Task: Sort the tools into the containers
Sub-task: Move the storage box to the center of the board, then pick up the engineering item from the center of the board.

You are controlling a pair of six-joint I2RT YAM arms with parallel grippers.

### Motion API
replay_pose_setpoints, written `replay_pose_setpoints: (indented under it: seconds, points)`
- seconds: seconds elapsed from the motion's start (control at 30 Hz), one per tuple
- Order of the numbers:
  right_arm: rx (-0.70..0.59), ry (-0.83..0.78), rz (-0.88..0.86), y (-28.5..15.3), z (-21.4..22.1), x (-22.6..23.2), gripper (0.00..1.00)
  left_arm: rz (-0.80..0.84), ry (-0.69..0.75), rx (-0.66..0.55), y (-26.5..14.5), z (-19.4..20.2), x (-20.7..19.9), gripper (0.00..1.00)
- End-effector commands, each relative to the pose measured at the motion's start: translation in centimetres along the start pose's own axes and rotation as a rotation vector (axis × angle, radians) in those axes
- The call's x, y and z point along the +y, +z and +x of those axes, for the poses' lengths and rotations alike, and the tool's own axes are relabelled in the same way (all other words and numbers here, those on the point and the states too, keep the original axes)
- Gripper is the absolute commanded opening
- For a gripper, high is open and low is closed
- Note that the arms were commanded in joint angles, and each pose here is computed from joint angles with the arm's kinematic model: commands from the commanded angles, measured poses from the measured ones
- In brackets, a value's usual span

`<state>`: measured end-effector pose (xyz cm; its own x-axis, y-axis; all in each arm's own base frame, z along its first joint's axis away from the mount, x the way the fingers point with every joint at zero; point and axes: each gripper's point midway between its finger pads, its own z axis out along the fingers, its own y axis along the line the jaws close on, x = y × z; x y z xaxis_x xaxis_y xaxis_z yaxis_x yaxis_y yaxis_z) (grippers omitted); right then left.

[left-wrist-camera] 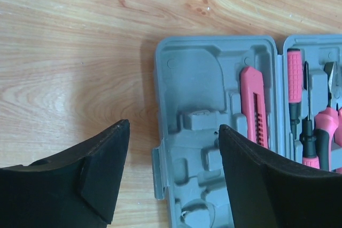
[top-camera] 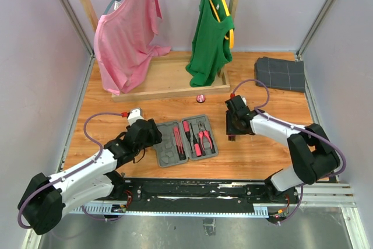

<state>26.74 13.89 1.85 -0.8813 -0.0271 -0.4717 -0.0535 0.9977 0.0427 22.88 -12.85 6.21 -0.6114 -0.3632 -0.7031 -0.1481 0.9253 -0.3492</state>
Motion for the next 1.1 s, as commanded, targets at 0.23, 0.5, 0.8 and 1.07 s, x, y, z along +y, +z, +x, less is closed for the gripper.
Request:
replay_pose_setpoints:
  seconds: [0.23,0.5,0.8,1.07]
  points:
    - [-0.016,0.057,-0.006,-1.5,0.8,-2.8,0.34,0.038,0.013,0.059,1.0,1.7,-0.5,0.70]
    - [-0.033,0.065,-0.061,-2.0,0.9,-2.6,0.35,0.146,0.040,0.112,1.6,2.8,-2.7,0.65]
    - [-0.030,0.069,-0.069,-2.1,1.2,-2.8,0.36,0.272,0.063,0.132,1.8,2.6,-5.8,0.61]
    - [-0.029,0.071,-0.062,-2.3,1.4,-3.2,0.37,0.285,0.070,0.129,2.1,2.2,-6.6,0.59]
